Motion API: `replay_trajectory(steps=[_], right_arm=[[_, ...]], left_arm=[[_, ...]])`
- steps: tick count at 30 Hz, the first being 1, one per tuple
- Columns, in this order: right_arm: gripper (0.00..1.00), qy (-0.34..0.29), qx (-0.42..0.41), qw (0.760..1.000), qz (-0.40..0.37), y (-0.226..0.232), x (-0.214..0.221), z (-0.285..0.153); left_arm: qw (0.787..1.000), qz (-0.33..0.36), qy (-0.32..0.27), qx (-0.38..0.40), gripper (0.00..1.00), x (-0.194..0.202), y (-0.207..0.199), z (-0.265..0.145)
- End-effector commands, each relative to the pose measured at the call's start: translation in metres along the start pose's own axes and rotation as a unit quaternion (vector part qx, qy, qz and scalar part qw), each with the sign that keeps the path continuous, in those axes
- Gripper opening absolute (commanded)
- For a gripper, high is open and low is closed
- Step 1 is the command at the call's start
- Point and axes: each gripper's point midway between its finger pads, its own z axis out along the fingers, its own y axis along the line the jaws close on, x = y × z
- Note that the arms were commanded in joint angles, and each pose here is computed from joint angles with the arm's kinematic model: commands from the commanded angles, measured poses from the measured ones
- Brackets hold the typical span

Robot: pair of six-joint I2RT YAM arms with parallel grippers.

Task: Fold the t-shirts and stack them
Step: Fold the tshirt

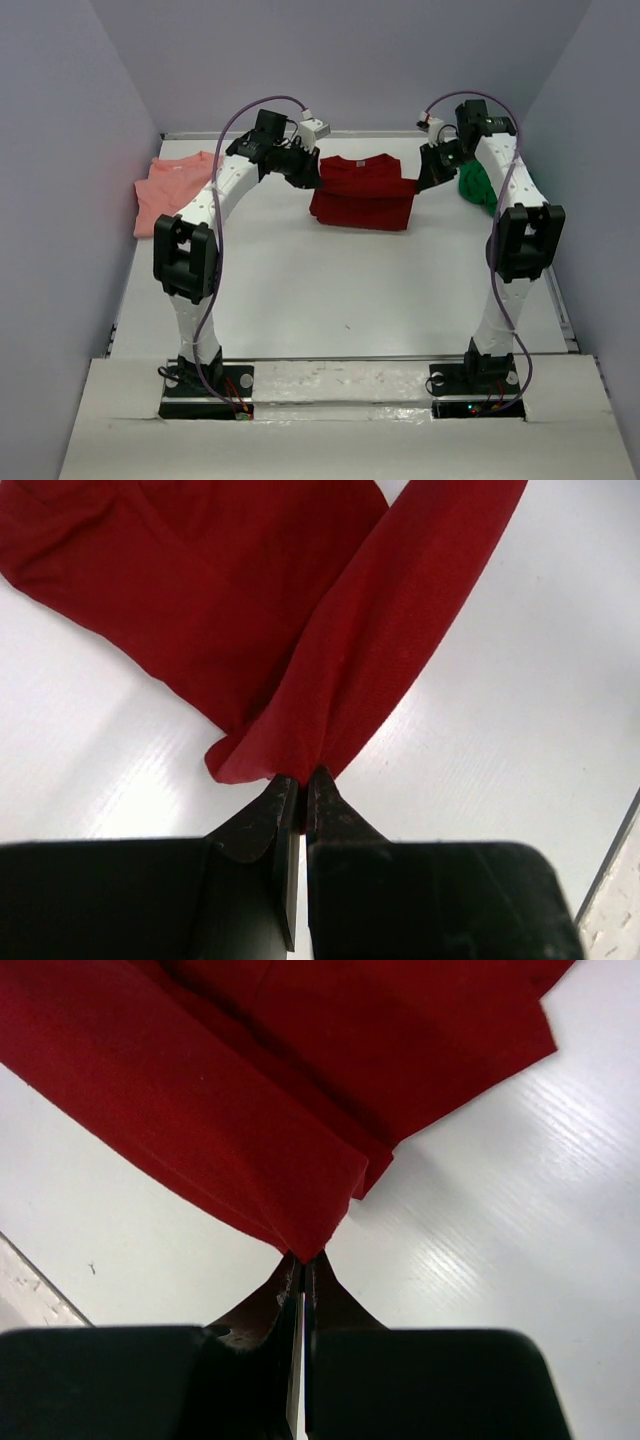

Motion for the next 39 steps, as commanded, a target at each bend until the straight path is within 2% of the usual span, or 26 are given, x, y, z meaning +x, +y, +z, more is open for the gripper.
replay_trajectory(steps=[1, 16, 30, 37, 39], right_arm=[[0.00, -0.040, 0.027, 0.999, -0.022, -0.009, -0.031, -0.015], [0.00, -0.062, 0.041, 0.997, -0.019, -0.045, -0.058, 0.016], [0.00, -0.091, 0.090, 0.991, -0.032, -0.093, -0.082, 0.047], [0.00, -0.111, 0.115, 0.986, -0.042, -0.116, -0.096, 0.062], [0.00, -0.116, 0.126, 0.984, -0.042, -0.125, -0.099, 0.066]], left_arm=[[1.000, 0.006, -0.025, -0.015, 0.00, -0.028, 0.009, -0.013], [1.000, -0.009, -0.017, -0.009, 0.00, -0.028, 0.032, 0.019], [0.997, -0.027, -0.062, -0.039, 0.00, -0.056, 0.084, 0.056], [0.996, -0.037, -0.064, -0.051, 0.00, -0.049, 0.101, 0.075], [0.996, -0.040, -0.063, -0.056, 0.15, -0.045, 0.106, 0.080]])
